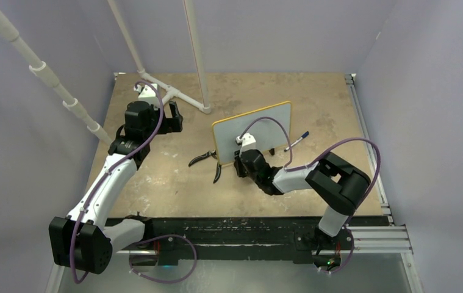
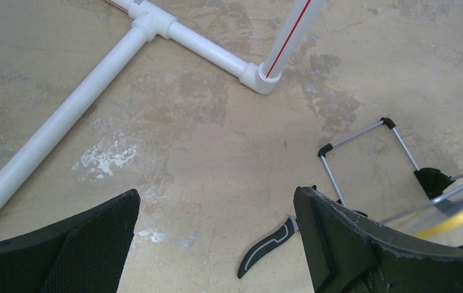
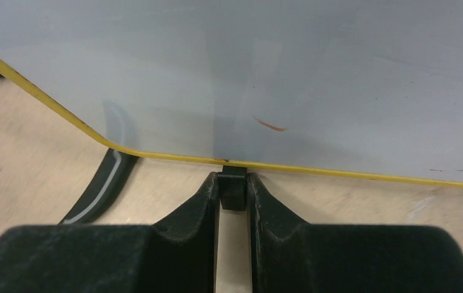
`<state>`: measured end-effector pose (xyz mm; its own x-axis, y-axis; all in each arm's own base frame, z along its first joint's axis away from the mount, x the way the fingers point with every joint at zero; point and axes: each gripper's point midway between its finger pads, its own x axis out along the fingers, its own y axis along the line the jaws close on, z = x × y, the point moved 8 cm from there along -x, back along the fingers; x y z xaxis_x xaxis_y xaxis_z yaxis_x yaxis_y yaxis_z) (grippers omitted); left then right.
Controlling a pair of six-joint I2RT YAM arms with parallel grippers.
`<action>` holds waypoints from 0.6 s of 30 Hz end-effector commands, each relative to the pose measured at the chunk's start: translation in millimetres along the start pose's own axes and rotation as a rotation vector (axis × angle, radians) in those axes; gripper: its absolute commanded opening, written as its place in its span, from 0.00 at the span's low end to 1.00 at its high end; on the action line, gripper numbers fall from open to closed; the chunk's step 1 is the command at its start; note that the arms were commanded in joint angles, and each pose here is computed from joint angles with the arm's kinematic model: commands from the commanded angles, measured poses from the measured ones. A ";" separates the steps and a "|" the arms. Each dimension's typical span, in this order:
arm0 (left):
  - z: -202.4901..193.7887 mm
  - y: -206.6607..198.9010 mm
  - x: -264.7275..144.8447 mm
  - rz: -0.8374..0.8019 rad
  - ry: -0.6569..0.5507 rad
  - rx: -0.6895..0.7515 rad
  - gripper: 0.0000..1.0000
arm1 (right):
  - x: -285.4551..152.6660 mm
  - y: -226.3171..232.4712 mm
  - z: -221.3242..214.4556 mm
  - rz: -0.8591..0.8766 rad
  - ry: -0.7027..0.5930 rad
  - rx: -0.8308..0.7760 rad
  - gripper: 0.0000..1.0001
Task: Write a sentence on the whiteboard
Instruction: Move the whiteboard to the center of the board.
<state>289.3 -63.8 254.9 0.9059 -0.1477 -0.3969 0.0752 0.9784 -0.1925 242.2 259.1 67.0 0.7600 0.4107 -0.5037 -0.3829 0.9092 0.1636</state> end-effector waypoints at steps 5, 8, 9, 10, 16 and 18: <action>13.4 1.9 -5.8 0.011 -0.063 0.005 0.97 | -29.6 43.4 -21.3 0.131 0.016 -0.001 0.00; 13.8 1.9 -6.9 0.012 -0.066 0.005 0.97 | -39.9 51.8 -31.7 0.133 0.035 -0.018 0.00; 14.2 1.7 -7.3 0.010 -0.067 0.005 0.96 | -42.9 53.5 -33.5 0.131 0.037 -0.012 0.00; 13.9 2.0 -7.0 0.013 -0.066 0.006 0.96 | -46.1 55.2 -33.8 0.133 0.037 -0.006 0.00; 15.5 2.5 -10.3 0.018 -0.075 0.008 0.97 | -62.3 60.4 -26.5 0.127 0.024 0.027 0.32; 16.6 3.4 -11.7 0.027 -0.080 0.010 0.98 | -70.4 60.7 -22.5 0.120 0.021 0.033 0.49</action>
<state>286.9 -62.1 259.8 0.9145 -0.1370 -0.3806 0.0679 0.9796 -0.1893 159.0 285.6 72.1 0.6696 0.5218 -0.5286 -0.4961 0.8438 0.2045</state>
